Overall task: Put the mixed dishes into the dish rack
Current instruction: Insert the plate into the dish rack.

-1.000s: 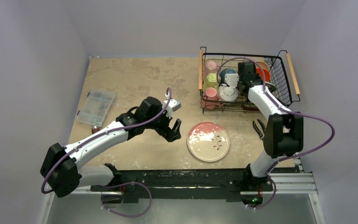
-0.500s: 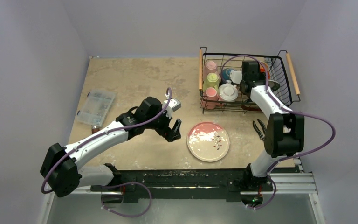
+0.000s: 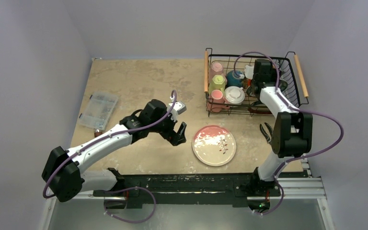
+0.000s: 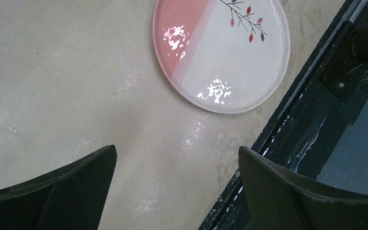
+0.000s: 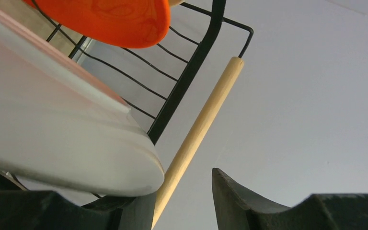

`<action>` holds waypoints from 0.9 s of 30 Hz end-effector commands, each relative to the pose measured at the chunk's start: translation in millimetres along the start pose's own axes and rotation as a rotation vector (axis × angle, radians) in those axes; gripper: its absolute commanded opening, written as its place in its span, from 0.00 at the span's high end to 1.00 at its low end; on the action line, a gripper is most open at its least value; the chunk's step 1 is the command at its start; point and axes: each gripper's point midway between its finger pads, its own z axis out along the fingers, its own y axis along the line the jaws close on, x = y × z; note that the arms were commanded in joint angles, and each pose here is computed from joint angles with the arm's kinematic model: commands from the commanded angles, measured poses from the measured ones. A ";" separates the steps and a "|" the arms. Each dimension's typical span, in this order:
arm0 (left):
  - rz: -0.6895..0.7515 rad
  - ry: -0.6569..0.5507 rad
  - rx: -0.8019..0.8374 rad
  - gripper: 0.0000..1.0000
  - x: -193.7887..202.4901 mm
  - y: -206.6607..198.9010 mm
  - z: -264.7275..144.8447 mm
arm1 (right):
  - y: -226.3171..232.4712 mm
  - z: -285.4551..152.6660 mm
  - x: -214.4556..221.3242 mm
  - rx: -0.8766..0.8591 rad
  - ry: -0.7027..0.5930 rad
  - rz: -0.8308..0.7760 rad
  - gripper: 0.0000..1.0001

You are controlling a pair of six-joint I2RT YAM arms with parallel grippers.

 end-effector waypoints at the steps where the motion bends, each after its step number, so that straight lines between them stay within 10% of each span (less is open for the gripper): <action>1: 0.031 -0.046 0.012 0.03 -16.8 -1.7 -1.3 | -38.3 3.3 2.7 0.113 0.039 0.155 0.55; 17: 0.019 -0.048 0.004 0.03 -17.3 3.0 -1.3 | -50.5 9.3 -7.6 0.110 0.013 0.298 0.52; 19: 0.018 -0.048 0.005 0.03 -17.5 2.7 -1.4 | -46.7 2.8 -5.5 0.090 -0.012 0.295 0.39; 20: 0.018 -0.049 0.007 0.03 -17.6 2.3 -1.0 | -45.2 -2.7 -2.7 0.075 -0.025 0.292 0.10; 21: 0.016 -0.051 0.009 0.03 -18.3 2.1 -0.8 | -43.2 -6.3 0.9 0.072 -0.024 0.294 0.02; 27: 0.008 -0.055 0.021 0.03 -20.0 -0.5 -0.3 | -38.6 -27.5 14.0 0.056 -0.057 0.350 0.01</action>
